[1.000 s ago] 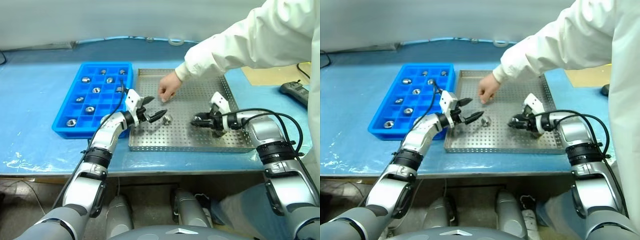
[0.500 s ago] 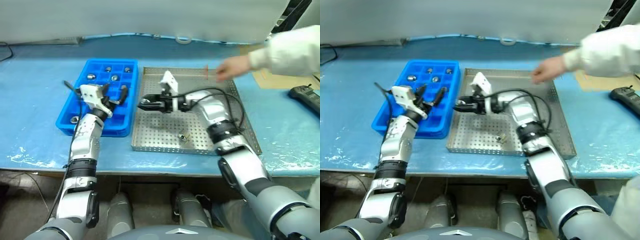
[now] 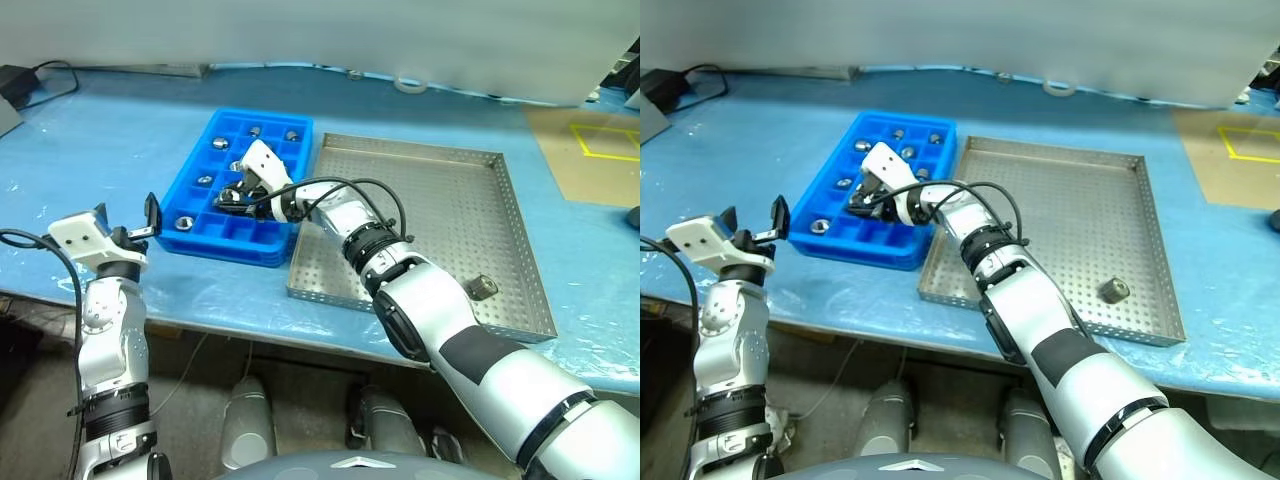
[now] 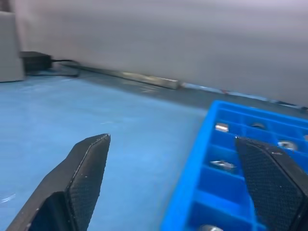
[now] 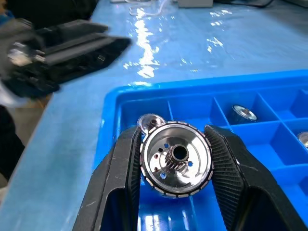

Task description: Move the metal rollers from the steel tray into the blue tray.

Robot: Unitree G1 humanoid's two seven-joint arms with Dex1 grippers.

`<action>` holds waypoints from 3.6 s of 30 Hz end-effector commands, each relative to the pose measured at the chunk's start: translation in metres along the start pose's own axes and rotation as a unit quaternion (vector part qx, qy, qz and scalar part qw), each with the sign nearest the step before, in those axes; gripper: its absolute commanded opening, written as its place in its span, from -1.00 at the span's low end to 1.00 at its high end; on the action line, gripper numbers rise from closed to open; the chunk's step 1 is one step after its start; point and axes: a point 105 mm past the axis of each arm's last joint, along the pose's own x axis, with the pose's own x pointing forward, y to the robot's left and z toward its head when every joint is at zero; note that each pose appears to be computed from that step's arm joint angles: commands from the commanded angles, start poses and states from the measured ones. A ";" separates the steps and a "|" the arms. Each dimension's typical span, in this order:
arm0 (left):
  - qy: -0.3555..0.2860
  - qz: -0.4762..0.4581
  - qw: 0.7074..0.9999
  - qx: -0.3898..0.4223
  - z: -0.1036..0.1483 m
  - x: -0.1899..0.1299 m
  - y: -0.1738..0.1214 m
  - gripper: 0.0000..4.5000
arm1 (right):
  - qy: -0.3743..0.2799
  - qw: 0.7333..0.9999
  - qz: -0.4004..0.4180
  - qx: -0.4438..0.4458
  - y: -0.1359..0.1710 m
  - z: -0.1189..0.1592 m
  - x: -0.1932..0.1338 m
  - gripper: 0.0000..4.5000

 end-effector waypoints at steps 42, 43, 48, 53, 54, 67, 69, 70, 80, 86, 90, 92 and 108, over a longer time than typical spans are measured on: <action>-0.007 0.073 0.997 0.026 0.015 -0.060 0.013 1.00 | 0.016 0.958 -0.285 0.038 -0.048 0.019 0.001 -0.28; -0.006 0.071 0.997 0.027 0.015 -0.059 0.012 1.00 | 0.015 0.957 -0.285 0.041 -0.049 0.019 0.000 -0.28; -0.005 0.071 0.997 0.028 0.015 -0.060 0.012 1.00 | 0.010 0.958 -0.280 0.059 -0.048 0.018 0.000 -0.28; -0.001 0.071 0.997 0.031 0.014 -0.064 0.012 1.00 | 0.011 0.961 -0.267 0.077 -0.046 0.014 0.001 -0.28; 0.000 0.072 0.997 0.031 0.014 -0.065 0.012 1.00 | 0.014 0.960 -0.269 0.078 -0.046 0.012 0.000 0.06; -0.002 -0.062 0.998 -0.014 0.013 -0.033 -0.034 1.00 | -0.030 0.960 -0.265 0.086 -0.070 0.014 -0.025 0.76; -0.003 -0.146 0.989 -0.031 0.013 -0.014 -0.065 1.00 | -0.041 0.967 -0.239 0.078 -0.078 0.011 -0.040 0.76; -0.004 -0.177 0.984 -0.036 0.013 -0.007 -0.077 1.00 | -0.044 0.969 -0.231 0.074 -0.081 0.010 -0.046 0.76; 0.101 -0.556 0.822 -0.070 -0.018 -0.002 -0.214 1.00 | -0.058 0.945 -0.321 0.018 -0.151 -0.005 -0.187 0.76; 0.175 -0.670 0.720 -0.047 -0.043 -0.019 -0.250 1.00 | -0.042 0.905 -0.423 0.011 -0.168 -0.025 -0.265 0.76; 0.213 -0.733 0.645 -0.022 -0.057 -0.038 -0.266 1.00 | -0.020 0.890 -0.456 0.024 -0.161 -0.047 -0.294 0.76; 0.211 -0.739 0.640 -0.009 -0.060 -0.037 -0.274 1.00 | 0.007 0.885 -0.465 0.022 -0.159 -0.056 -0.296 0.76; 0.223 -0.796 0.562 0.031 -0.073 -0.061 -0.312 1.00 | 0.045 0.858 -0.511 0.019 -0.160 -0.066 -0.311 0.76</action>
